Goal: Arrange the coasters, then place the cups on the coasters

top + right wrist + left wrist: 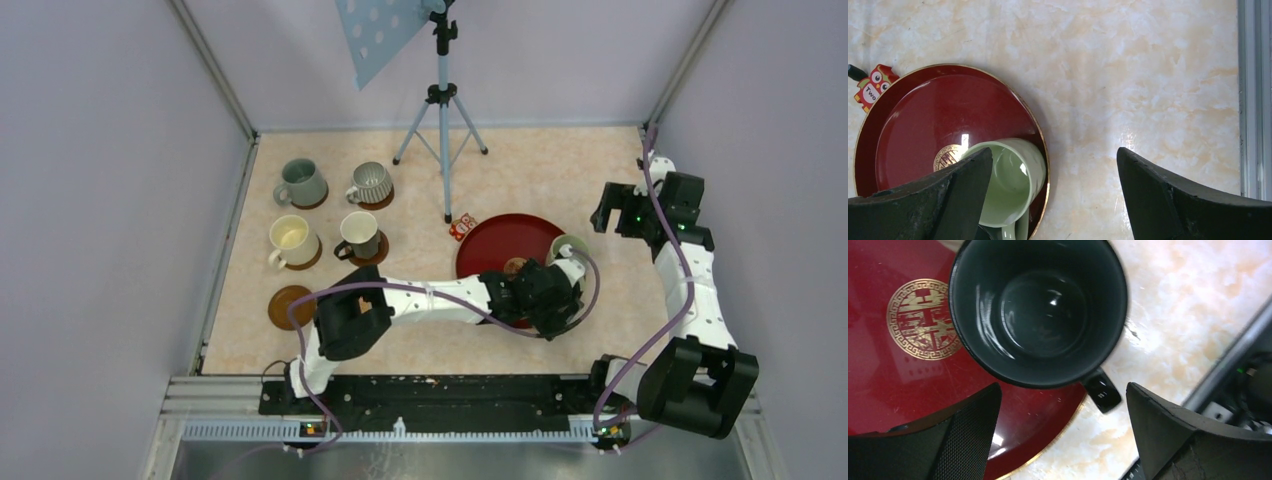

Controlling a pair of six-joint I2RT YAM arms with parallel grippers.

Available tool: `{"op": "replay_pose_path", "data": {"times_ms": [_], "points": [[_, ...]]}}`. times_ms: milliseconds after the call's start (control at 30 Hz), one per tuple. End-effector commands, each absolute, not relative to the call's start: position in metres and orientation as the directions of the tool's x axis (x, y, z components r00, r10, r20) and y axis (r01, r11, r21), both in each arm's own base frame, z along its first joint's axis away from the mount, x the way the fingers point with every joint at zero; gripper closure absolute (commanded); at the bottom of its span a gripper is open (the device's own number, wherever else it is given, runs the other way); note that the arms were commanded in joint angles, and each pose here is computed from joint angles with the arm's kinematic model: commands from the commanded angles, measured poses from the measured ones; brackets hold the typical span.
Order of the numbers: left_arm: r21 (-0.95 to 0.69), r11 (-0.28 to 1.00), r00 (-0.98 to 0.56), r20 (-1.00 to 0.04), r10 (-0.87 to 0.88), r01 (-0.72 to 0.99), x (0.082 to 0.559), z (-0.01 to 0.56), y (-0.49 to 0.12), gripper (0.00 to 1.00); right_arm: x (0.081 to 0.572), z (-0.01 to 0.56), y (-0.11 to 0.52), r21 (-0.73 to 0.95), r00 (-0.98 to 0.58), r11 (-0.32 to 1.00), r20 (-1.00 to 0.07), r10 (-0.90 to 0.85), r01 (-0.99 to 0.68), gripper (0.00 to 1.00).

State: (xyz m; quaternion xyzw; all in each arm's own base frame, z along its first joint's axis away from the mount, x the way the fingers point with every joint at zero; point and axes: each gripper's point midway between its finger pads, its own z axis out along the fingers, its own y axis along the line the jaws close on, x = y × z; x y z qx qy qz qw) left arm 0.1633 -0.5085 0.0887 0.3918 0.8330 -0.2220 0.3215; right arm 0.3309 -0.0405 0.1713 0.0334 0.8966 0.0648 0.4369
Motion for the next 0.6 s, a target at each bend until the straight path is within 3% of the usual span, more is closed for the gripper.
{"op": "replay_pose_path", "data": {"times_ms": [0,267,400,567], "points": [[-0.064,0.688,-0.482,-0.761,0.435,0.723,0.19,0.101,-0.513,0.03,0.339,0.2,-0.046,0.129,-0.545,0.992,-0.831,0.113,0.008,0.07],[-0.072,0.696,-0.478,-0.776,0.411,0.715,0.215,0.106,-0.499,0.27,0.338,0.199,-0.04,0.145,-0.551,0.989,-0.827,0.111,-0.019,0.07],[-0.068,0.665,-0.46,-0.775,0.434,0.743,0.219,0.102,-0.499,0.43,0.338,0.198,-0.038,0.15,-0.554,0.988,-0.825,0.108,-0.03,0.07],[-0.056,0.653,-0.468,-0.744,0.478,0.755,0.223,0.084,-0.496,0.45,0.337,0.198,-0.037,0.15,-0.556,0.988,-0.825,0.102,-0.041,0.07]]}}
